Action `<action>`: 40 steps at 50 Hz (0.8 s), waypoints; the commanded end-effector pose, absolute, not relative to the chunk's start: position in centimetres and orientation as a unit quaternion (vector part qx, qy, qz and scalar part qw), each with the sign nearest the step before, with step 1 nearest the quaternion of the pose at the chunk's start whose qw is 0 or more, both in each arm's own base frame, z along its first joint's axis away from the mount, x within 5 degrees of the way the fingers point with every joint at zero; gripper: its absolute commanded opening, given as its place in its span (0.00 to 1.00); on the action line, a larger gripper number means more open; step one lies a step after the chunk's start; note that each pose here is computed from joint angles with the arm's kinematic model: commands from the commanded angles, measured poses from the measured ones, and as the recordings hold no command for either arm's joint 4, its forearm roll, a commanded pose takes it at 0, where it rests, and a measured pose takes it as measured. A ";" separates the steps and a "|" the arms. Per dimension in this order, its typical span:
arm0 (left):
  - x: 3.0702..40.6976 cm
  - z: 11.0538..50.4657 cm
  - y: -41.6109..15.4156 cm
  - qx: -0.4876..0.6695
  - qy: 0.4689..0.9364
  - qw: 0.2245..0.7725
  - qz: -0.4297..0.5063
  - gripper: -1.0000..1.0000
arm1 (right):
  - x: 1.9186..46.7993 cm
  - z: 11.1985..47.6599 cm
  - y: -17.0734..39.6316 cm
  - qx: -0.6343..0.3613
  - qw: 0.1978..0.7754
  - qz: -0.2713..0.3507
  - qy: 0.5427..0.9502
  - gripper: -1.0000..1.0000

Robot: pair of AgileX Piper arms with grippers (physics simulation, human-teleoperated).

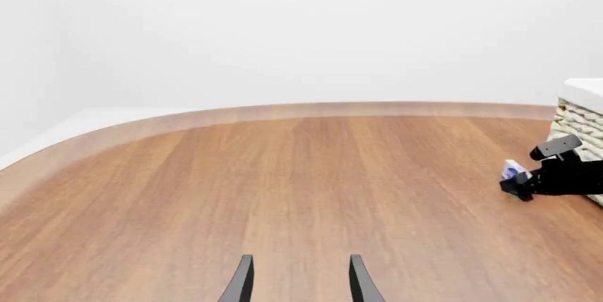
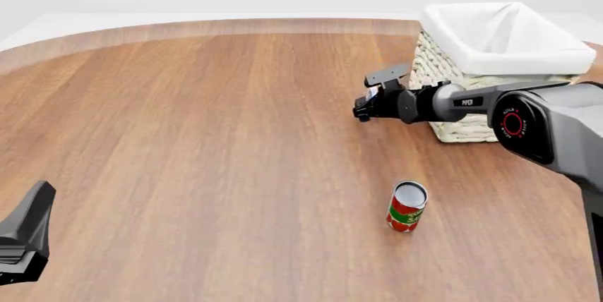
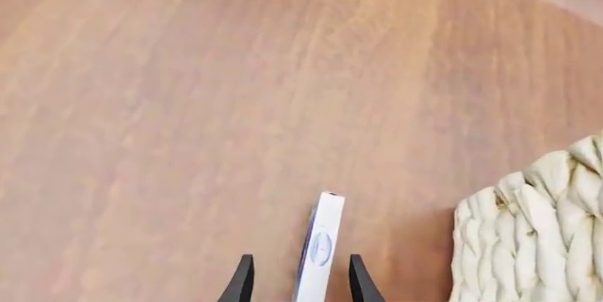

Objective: Pick up the alphabet soup and the cream cheese box, and put them in the basket.

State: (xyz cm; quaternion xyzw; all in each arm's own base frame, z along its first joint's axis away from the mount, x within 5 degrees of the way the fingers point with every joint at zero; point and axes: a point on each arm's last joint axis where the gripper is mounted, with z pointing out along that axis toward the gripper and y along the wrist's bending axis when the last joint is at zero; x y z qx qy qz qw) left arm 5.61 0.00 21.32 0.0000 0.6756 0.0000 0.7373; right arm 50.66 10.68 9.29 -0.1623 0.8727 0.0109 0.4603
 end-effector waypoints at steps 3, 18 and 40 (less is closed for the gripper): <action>5.6 21.3 0.0 0.000 0.676 0.737 0.000 1.00 | 50.7 8.4 10.5 -0.166 0.452 0.008 0.877 0.00; 5.6 21.3 0.0 0.000 0.676 0.737 0.000 1.00 | 49.7 10.8 10.2 -0.162 0.474 0.008 0.865 0.00; 5.6 21.3 0.0 0.000 0.676 0.737 0.000 1.00 | 46.7 16.1 12.3 -0.168 0.516 0.032 0.840 0.00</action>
